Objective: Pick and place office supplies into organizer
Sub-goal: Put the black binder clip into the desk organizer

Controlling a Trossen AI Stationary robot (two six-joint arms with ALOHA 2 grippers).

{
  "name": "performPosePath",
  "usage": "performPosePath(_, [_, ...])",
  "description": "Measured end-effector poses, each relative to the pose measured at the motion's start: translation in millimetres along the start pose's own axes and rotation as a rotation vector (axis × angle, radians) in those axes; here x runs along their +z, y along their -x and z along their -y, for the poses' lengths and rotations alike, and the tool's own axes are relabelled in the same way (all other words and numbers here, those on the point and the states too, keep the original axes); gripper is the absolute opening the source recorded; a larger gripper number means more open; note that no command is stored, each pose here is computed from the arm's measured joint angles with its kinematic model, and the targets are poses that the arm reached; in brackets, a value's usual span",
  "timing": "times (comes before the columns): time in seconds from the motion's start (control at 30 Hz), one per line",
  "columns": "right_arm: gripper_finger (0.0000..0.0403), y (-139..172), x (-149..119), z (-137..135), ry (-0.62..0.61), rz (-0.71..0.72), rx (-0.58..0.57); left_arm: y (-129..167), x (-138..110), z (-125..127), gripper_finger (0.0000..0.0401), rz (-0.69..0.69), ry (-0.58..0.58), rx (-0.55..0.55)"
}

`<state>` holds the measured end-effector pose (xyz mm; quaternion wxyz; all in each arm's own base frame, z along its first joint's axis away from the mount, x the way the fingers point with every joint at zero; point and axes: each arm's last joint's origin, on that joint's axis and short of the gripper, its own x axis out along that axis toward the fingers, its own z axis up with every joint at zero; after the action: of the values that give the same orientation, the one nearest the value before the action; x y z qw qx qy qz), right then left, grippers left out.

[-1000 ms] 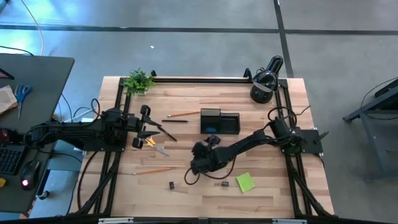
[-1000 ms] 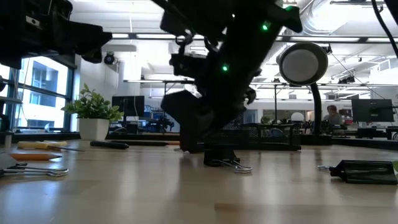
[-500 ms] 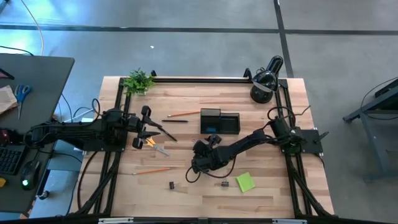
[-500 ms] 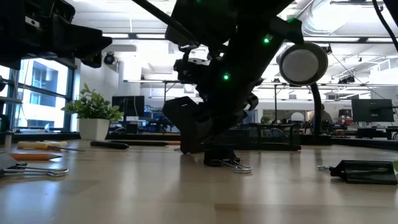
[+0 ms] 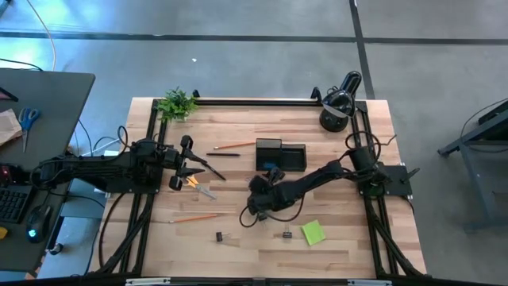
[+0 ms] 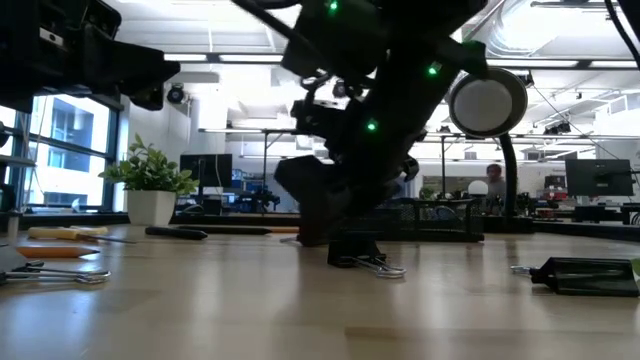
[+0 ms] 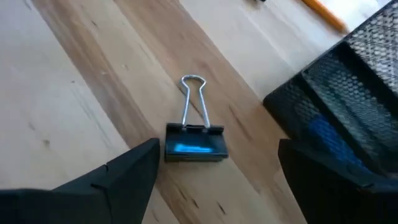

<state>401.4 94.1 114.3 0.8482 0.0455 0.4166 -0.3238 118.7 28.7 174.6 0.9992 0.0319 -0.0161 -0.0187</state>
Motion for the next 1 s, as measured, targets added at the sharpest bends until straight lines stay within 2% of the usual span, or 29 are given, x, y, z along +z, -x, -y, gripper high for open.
performPosePath(0.33, [0.0323,-2.8,-15.1,9.6,-0.129,0.046,0.079,0.0,0.0,0.0,0.0129,0.0,0.0,0.0])
performPosePath(0.7, [0.0323,-1.4,-15.7,7.4,-0.144,0.086,0.051,0.0,0.0,0.0,0.0129,0.0,0.005,0.001])
performPosePath(1.0, [0.0323,-4.5,-8.5,3.3,-0.12,0.156,0.08,0.0,-0.1,-0.1,0.0129,-0.001,0.005,0.002])
